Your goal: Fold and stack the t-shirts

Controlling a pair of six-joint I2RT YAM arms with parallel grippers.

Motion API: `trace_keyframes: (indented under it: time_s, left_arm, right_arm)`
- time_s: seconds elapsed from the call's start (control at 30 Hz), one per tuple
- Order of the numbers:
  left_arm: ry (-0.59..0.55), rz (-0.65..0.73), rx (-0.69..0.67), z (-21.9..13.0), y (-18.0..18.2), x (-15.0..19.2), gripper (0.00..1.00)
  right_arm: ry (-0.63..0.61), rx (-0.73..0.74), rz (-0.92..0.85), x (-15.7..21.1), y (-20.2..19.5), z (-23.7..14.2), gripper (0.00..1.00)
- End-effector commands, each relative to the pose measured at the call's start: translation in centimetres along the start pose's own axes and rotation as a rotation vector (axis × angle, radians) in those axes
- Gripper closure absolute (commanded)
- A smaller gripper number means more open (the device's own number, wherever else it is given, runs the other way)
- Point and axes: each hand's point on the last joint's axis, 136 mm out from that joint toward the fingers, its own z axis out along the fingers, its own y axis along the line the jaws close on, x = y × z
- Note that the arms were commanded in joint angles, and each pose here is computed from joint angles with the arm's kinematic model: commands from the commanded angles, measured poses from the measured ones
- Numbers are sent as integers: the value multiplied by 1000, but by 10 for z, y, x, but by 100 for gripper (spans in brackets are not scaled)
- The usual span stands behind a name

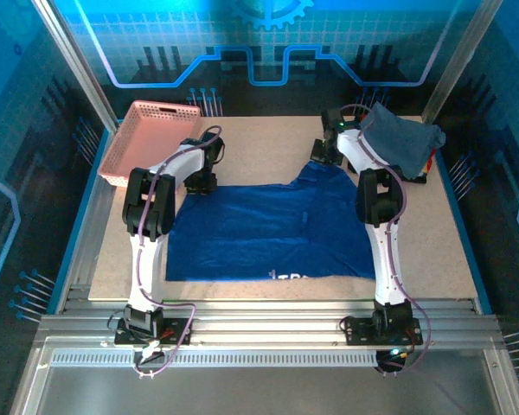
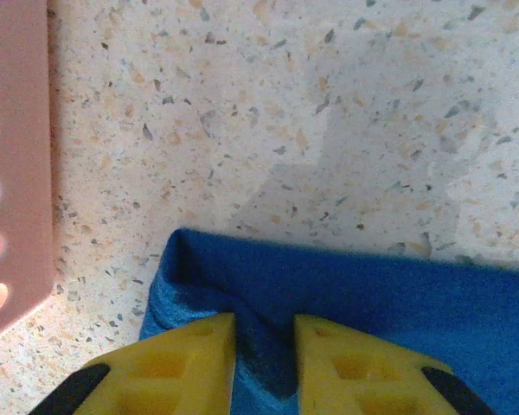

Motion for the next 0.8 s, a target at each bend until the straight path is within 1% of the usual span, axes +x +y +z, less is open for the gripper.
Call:
trace_keyframes:
  time_s: [0.0,0.13,0.23,0.3,0.57,0.63,0.77]
  left_arm:
    - [16,12,-15,7,6,3,78]
    - [-6,19,-10,0,9,2,84]
    - [-27,25,-5,-9,13,-3,96]
    - [-43,23,0,-17,16,-5,100]
    - [-130,33,34,-57,33,-14,100]
    - [-156,32,59,-68,36,-15,100]
    - [-177,34,91,-78,40,-12,100]
  right_arm:
    - [2,-7,12,-2,-6,-19,100]
    - [7,8,12,-1,-11,-19,100]
    - [8,24,14,-1,-15,-19,100]
    - [10,29,26,0,-18,-20,100]
    - [-46,-5,76,-13,-19,-40,100]
    - [-58,-12,78,-15,-20,-46,100]
    - [-66,-19,74,-17,-19,-53,100]
